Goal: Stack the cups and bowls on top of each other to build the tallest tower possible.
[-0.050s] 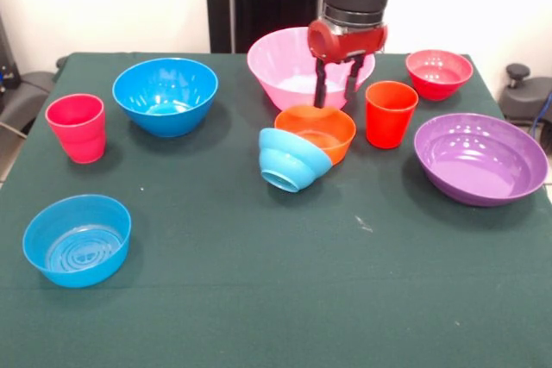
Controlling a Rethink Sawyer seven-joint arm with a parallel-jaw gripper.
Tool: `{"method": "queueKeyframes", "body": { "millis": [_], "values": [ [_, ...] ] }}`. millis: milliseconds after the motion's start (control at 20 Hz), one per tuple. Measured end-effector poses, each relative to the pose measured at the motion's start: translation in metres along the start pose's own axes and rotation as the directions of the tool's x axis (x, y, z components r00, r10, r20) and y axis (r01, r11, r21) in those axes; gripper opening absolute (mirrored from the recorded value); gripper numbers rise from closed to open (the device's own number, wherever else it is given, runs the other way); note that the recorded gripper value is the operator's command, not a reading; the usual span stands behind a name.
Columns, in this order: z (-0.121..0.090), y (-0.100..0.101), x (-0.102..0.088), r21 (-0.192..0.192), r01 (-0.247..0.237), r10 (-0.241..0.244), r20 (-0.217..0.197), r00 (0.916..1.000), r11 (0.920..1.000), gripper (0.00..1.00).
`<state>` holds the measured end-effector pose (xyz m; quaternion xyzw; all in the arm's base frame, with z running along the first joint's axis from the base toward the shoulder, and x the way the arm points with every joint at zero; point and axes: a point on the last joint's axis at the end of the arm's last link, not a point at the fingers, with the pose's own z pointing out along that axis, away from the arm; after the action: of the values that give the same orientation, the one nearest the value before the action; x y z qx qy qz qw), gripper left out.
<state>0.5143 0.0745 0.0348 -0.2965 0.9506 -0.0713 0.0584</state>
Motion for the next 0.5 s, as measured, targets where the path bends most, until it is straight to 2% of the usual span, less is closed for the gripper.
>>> {"method": "queueKeyframes", "body": {
  "millis": [50, 200, 250, 300, 400, 500],
  "values": [
    [0.000, -0.001, 0.002, 0.013, 0.003, -0.003, -0.003, 1.0000, 0.9999, 1.00],
    [-0.004, -0.007, 0.012, 0.101, -0.010, 0.012, -0.017, 0.9998, 0.9948, 1.00],
    [-0.004, -0.009, 0.014, 0.117, -0.016, 0.018, -0.016, 0.9997, 0.9930, 1.00],
    [-0.006, -0.016, 0.017, 0.170, -0.044, 0.046, -0.004, 0.9989, 0.9844, 1.00],
    [-0.007, -0.021, 0.019, 0.206, -0.072, 0.071, 0.013, 0.9974, 0.9759, 1.00],
    [-0.006, -0.032, 0.023, 0.270, -0.131, 0.118, 0.063, 0.9910, 0.9538, 1.00]
  ]
}}
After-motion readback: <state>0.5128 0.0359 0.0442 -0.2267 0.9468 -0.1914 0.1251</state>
